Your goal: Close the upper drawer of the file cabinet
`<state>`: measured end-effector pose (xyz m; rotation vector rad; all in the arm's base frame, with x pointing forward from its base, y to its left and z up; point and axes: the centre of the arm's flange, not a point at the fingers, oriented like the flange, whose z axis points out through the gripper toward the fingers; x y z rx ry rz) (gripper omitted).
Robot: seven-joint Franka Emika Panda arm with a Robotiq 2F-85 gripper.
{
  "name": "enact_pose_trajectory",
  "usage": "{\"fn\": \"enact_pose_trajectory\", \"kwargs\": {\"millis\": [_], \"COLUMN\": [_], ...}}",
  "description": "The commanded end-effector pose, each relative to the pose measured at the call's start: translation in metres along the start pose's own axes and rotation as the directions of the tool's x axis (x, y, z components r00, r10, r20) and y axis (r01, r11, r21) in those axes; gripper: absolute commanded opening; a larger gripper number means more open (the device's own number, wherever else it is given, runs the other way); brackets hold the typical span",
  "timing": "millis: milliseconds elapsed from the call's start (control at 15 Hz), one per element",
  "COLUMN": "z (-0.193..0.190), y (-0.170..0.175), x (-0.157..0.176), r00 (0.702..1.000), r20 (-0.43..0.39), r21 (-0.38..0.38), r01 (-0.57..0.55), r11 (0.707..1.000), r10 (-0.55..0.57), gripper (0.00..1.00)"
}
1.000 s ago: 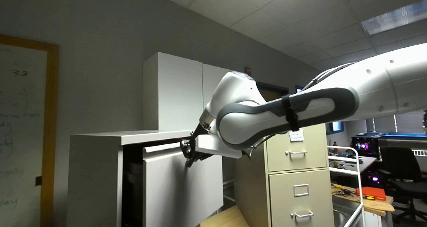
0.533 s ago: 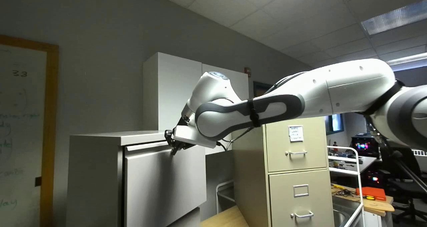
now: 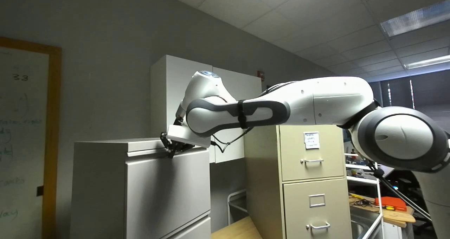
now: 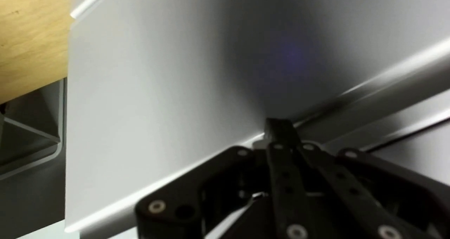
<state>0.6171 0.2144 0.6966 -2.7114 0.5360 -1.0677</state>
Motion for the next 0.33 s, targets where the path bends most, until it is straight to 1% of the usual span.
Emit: {"fn": "enact_pose_trajectory", "kwargs": {"millis": [0, 267], "z": [0.0315, 0.0253], "y": [-0.0381, -0.0352], "x": [0.0303, 0.0291], "r00": [1.0, 0.998], "r20": [0.019, 0.058], "r21": [-0.004, -0.057], "r01": [-0.021, -0.02], "r11": [1.0, 0.998], "r10": [0.021, 0.023], "gripper": [0.0, 0.0]}}
